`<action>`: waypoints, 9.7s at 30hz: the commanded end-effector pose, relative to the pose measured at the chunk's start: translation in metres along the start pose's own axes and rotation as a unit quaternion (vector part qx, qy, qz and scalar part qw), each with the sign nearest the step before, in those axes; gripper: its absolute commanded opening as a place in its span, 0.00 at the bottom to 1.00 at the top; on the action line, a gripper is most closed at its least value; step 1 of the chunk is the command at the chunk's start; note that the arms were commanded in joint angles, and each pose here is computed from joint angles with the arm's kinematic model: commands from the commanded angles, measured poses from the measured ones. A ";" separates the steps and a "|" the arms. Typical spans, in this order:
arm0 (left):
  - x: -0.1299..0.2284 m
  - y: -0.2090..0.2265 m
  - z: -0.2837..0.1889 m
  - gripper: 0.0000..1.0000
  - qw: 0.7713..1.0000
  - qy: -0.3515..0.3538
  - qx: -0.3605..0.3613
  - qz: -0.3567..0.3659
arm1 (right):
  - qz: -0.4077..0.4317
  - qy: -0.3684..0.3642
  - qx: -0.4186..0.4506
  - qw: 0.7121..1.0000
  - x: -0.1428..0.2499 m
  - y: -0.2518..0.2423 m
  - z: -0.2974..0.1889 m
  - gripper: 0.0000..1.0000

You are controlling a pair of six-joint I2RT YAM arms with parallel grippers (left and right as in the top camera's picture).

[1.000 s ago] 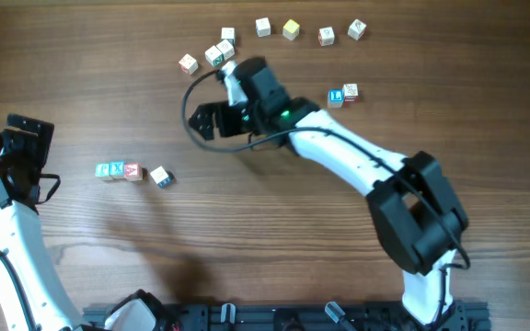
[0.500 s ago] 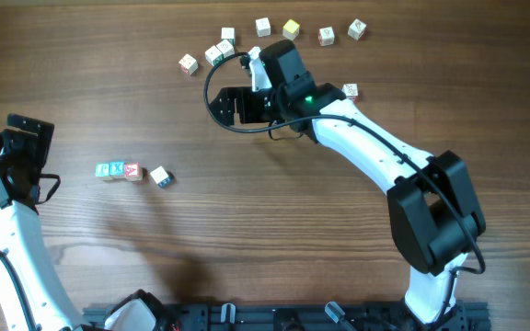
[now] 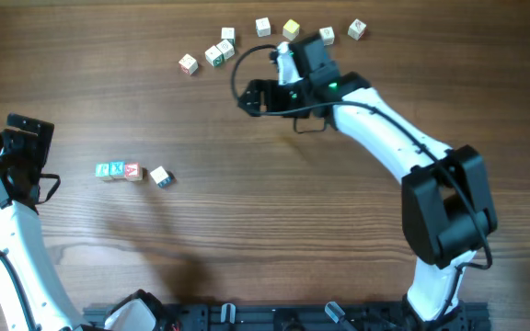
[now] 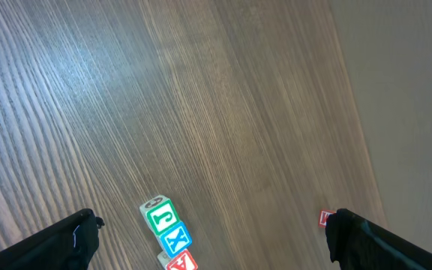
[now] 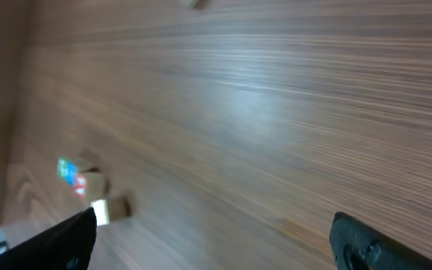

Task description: Form a horizontal line

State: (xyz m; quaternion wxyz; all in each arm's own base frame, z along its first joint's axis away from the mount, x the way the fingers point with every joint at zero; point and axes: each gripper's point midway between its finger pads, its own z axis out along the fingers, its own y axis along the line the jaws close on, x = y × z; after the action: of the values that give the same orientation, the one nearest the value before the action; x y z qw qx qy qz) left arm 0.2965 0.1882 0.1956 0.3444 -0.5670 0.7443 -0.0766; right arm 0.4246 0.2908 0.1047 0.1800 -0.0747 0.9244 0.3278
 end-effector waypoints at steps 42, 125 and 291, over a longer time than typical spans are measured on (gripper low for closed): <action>-0.005 -0.005 -0.004 1.00 1.000 -0.005 0.008 -0.005 | 0.011 -0.027 0.255 0.967 -0.014 -0.180 0.004 0.77; -0.005 -0.005 -0.004 1.00 1.000 -0.005 0.008 -0.005 | -0.086 -0.028 0.075 0.993 0.080 0.074 0.108 0.30; -0.005 -0.005 -0.004 1.00 1.000 -0.005 0.008 -0.005 | -0.151 0.065 -0.249 0.955 0.078 0.094 0.124 0.05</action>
State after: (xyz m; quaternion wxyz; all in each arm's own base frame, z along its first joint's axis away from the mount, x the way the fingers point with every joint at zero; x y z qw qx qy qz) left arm 0.2965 0.1882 0.1956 0.3444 -0.5670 0.7443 -0.0766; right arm 0.3602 0.4396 0.0181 0.1324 -0.2565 0.8238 0.4879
